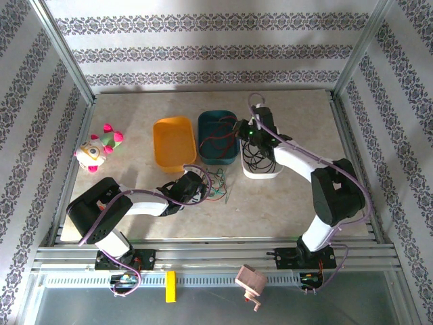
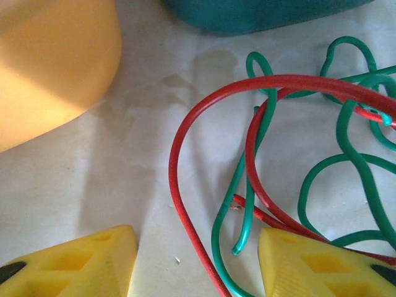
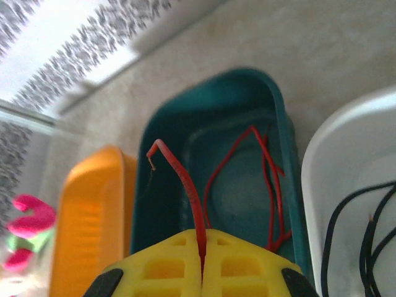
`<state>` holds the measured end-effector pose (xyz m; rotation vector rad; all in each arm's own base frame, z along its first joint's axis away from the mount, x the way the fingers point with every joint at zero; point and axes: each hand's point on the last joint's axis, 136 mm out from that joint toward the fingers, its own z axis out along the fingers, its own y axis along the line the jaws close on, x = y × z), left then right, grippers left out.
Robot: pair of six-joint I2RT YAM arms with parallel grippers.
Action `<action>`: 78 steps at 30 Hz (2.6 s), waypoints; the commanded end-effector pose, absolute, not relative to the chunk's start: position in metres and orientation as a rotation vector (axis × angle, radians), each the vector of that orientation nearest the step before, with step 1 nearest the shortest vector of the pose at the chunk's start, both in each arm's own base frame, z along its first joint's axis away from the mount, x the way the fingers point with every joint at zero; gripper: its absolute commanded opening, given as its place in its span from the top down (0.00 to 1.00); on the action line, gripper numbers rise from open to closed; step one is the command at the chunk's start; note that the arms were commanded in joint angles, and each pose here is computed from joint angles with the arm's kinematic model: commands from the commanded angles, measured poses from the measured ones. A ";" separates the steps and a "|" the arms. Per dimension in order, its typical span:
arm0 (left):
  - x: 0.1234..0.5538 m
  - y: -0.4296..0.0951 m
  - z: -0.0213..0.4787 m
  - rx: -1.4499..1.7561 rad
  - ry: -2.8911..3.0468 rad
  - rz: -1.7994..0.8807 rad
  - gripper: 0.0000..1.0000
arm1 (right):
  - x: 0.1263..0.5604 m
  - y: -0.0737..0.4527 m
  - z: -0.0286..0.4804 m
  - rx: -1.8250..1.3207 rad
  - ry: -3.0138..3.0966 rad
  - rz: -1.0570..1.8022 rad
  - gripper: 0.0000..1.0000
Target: Untangle the cables
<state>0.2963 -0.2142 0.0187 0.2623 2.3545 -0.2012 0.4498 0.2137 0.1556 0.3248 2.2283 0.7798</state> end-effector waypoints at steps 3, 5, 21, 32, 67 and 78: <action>0.290 -0.202 0.011 0.265 2.392 -0.130 0.45 | 0.458 0.206 0.146 0.305 2.287 0.584 1.00; 0.289 -0.200 0.013 0.259 2.387 -0.123 0.45 | 0.461 0.201 0.141 0.324 2.313 0.509 1.00; 0.291 -0.203 0.012 0.263 2.393 -0.117 0.44 | 0.463 0.233 0.122 0.035 2.443 0.227 1.00; 0.290 -0.201 0.014 0.254 2.381 -0.122 0.44 | 0.445 0.226 0.144 0.128 2.400 0.294 0.50; 0.294 -0.204 0.023 0.238 2.319 -0.170 0.43 | 0.290 0.326 0.072 -0.460 2.553 0.802 0.84; 0.296 -0.207 0.017 0.256 2.352 -0.146 0.44 | 0.312 0.297 0.103 -0.196 2.433 0.868 0.99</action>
